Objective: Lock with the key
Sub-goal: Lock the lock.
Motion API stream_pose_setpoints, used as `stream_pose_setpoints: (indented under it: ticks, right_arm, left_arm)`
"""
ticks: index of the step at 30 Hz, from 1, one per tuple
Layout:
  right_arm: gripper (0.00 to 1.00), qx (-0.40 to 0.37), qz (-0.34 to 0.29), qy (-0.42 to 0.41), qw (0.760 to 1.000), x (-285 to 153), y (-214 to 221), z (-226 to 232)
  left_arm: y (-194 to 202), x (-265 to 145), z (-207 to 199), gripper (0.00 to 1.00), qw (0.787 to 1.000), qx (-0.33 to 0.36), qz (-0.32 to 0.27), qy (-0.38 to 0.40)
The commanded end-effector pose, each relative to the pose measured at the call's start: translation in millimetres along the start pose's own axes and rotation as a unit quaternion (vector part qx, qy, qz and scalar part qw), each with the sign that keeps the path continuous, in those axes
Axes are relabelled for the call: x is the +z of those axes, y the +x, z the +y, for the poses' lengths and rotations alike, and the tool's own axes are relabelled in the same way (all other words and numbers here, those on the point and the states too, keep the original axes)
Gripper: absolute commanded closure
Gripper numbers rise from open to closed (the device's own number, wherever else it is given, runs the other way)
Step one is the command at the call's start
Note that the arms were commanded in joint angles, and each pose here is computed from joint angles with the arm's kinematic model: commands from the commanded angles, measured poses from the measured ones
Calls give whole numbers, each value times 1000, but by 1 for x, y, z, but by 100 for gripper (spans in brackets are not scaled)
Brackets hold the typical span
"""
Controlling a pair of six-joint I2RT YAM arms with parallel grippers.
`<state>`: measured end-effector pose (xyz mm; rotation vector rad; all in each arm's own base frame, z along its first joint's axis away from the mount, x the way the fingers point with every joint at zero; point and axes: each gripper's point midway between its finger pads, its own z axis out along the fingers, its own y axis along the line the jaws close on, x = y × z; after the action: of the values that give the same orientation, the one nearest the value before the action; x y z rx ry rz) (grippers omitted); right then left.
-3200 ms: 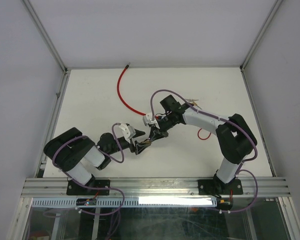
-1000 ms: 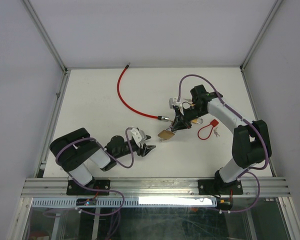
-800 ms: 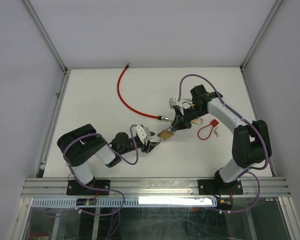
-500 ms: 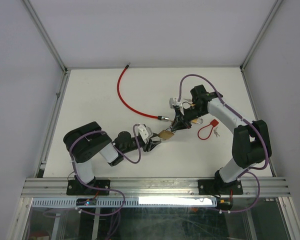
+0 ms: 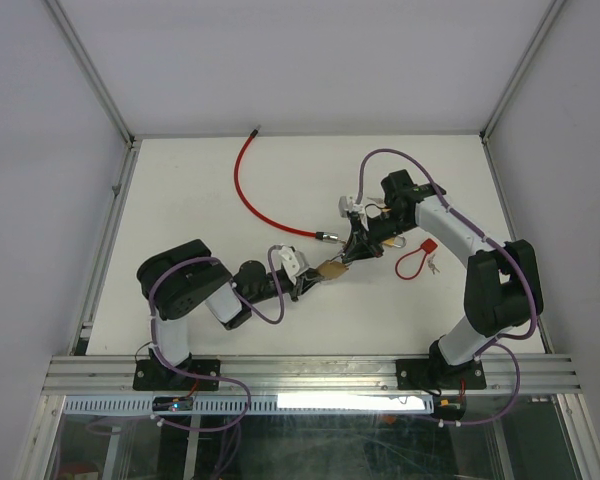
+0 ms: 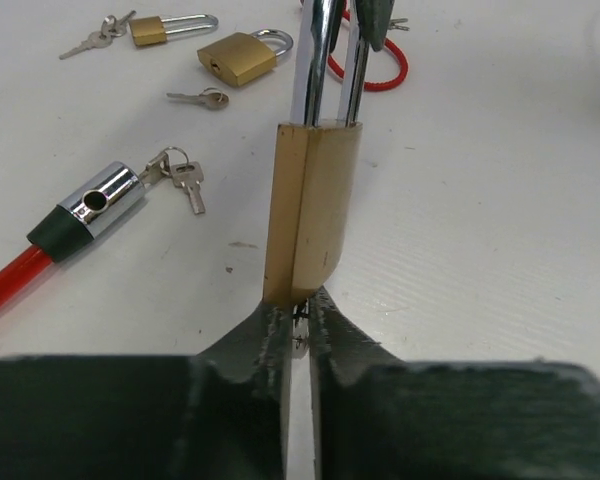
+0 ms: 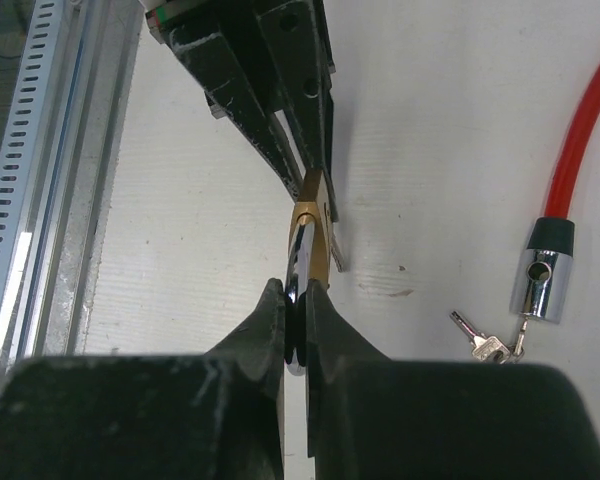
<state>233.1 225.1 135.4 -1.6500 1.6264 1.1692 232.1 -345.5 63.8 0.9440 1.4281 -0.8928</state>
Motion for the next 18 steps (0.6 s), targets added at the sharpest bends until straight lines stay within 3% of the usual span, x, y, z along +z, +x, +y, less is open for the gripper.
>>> stream_pose_setpoints:
  ticks: [1, 10, 18]
  right_arm:
    - [100, -32, -59, -11, 998, -6, -34, 7]
    - [100, -39, -57, 21, 997, -32, -47, 4]
    - [100, -38, -80, 73, 993, -67, -62, 0]
  left_arm:
    - [-21, 6, -9, 100, 999, 20, -41, 26]
    - [-2, -21, -1, 100, 999, 35, -4, 12]
    - [-10, -39, 11, 100, 1000, 8, -13, -6]
